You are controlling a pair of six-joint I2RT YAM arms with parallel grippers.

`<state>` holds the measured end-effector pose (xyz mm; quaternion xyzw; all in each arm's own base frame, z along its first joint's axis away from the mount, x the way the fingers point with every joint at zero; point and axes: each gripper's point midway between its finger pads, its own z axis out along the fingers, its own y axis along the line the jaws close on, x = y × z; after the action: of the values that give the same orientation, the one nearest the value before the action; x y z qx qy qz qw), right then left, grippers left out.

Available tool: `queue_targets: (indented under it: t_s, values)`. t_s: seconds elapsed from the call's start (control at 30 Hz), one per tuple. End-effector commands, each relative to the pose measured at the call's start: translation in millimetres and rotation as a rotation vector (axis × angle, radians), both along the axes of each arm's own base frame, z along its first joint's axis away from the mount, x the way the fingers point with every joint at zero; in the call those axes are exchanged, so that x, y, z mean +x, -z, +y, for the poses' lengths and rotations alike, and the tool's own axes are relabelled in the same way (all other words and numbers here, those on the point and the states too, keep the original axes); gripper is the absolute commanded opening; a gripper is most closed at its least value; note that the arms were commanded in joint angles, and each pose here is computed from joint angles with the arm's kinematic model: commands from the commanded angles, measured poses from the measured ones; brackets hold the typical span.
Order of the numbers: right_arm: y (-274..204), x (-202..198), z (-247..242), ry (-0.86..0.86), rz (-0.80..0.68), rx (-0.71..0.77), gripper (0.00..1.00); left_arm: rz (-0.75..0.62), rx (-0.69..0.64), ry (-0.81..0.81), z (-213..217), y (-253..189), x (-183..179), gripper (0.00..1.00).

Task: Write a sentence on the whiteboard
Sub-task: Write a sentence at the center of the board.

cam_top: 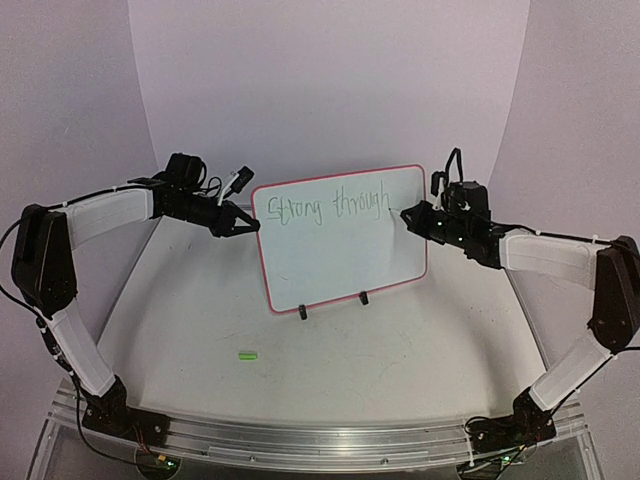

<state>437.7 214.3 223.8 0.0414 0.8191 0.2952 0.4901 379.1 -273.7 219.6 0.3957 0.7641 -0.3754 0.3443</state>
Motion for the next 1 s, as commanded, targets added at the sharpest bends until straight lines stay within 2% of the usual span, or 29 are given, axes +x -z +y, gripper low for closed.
queue_targets:
  t_s: [0.0, 0.3, 0.6, 0.97]
  values:
    - [-8, 0, -7, 0.034, -0.018, 0.005, 0.00, 0.015, 0.104, 0.029, 0, 28, -10, 0.00]
    - [-32, -5, -2, -0.008, -0.067, 0.017, 0.00, 0.015, 0.105, 0.028, 0, 28, -10, 0.00]
    - [-61, -39, 3, -0.132, -0.126, 0.013, 0.00, 0.013, 0.102, 0.028, 0, 26, -10, 0.00]
    - [-70, -68, -9, -0.141, -0.143, -0.004, 0.00, 0.013, 0.101, 0.029, 0, 26, -11, 0.00]
